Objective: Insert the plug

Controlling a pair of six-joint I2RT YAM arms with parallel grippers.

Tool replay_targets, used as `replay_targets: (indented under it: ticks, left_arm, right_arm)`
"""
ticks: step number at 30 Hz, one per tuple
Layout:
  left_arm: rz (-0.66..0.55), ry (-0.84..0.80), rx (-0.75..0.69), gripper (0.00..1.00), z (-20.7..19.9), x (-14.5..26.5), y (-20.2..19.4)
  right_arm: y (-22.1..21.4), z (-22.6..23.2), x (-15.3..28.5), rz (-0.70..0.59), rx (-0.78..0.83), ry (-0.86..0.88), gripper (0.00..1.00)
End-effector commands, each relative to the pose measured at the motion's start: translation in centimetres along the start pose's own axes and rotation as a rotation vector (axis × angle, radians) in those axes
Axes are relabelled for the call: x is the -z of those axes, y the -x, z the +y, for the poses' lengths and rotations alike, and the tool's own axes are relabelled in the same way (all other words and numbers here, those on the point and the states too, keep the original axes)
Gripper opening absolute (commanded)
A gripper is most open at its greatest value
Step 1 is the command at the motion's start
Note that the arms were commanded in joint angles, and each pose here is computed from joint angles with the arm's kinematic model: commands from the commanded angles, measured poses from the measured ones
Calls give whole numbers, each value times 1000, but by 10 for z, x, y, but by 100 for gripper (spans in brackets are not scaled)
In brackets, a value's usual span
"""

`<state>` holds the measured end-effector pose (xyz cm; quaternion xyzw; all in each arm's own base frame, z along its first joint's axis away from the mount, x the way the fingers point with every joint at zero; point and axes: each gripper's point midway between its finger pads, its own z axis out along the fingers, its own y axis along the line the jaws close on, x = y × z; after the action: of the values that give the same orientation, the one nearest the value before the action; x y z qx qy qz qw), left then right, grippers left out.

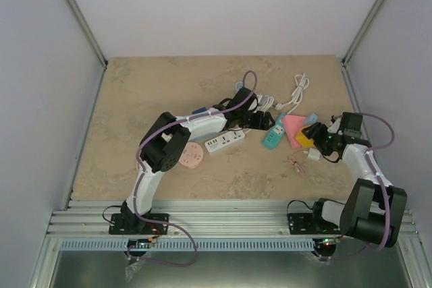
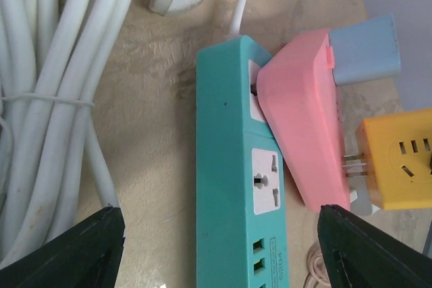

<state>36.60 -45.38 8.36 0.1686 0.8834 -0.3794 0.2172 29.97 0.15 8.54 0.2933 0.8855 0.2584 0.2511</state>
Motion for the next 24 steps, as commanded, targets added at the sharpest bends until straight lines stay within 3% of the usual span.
replay_targets:
  ticks: [1, 12, 18, 24]
  left_arm:
    - [57, -34, -21, 80, -8, -7, -7]
    - [138, -69, -53, 72, -9, -15, -22]
    - [159, -93, -56, 62, -12, -17, -26]
    - [168, -99, -52, 61, -13, -20, -28]
  right_arm:
    - [14, 11, 2, -33, 47, 40, 45]
    - [10, -9, -4, -26, 61, -51, 45]
    - [4, -27, -7, -41, 47, -140, 45]
    - [0, -34, -13, -54, 37, -217, 46]
